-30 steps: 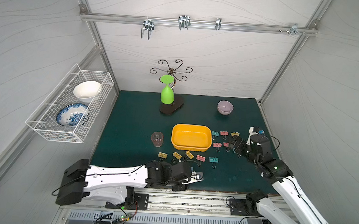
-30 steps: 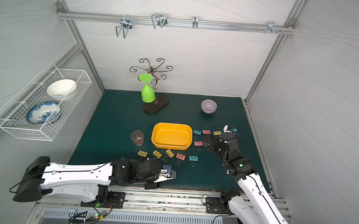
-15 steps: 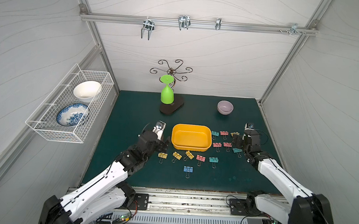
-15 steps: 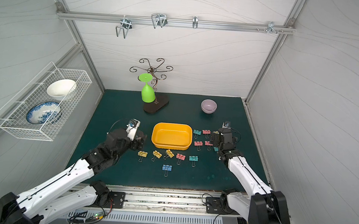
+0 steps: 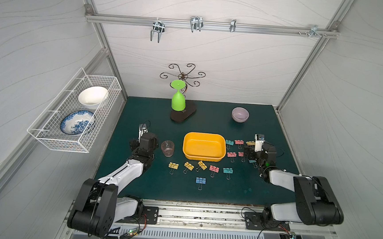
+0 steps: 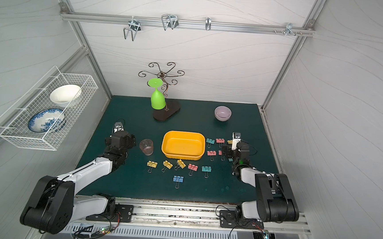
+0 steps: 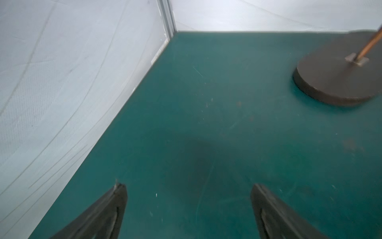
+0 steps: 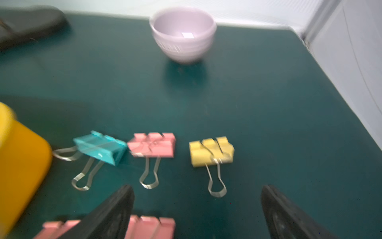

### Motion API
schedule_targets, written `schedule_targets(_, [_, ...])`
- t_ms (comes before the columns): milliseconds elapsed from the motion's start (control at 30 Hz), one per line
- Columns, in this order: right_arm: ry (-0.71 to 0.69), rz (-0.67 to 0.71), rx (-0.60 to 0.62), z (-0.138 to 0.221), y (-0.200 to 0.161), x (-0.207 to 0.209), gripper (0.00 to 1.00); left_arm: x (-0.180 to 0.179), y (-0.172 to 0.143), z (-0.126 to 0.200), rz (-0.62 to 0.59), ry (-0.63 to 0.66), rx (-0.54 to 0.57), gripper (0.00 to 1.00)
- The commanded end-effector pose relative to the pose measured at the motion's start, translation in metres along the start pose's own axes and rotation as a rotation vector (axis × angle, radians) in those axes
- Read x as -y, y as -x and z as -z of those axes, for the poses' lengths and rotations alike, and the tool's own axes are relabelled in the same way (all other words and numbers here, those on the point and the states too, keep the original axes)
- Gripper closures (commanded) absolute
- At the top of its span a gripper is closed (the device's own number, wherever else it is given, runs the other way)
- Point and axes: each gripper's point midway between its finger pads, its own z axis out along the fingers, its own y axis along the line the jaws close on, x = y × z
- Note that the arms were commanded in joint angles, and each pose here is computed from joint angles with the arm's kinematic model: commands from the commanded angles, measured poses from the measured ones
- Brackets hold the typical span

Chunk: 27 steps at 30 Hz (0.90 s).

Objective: Take out the binder clips from the storage box
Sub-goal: Reset both arms

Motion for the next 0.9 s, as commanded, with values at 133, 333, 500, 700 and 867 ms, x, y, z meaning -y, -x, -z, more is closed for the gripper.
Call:
schedule_targets(133, [-0.032, -0.052, 0.016, -0.029, 0.010, 0.013, 0.01, 0.025, 0.018, -0.022, 0.064, -0.193, 0.178, 0.07])
schedule_targets(333, [-0.009, -0.093, 0.001, -0.027, 0.008, 0.019, 0.01, 0.012, 0.000, -0.045, 0.157, -0.183, 0.141, 0.02])
schedule_targets(500, [-0.010, -0.091, -0.002, -0.027, 0.007, 0.018, 0.01, 0.012, 0.000, -0.049, 0.144, -0.161, 0.123, 0.02])
schedule_targets(700, [-0.008, -0.087, -0.013, -0.029, 0.007, 0.017, 0.01, 0.013, -0.001, -0.049, 0.137, -0.161, 0.106, 0.02])
schedule_targets(867, [-0.012, -0.084, -0.004, -0.027, 0.008, 0.016, 0.01, 0.018, 0.001, -0.047, 0.102, -0.148, 0.115, 0.02])
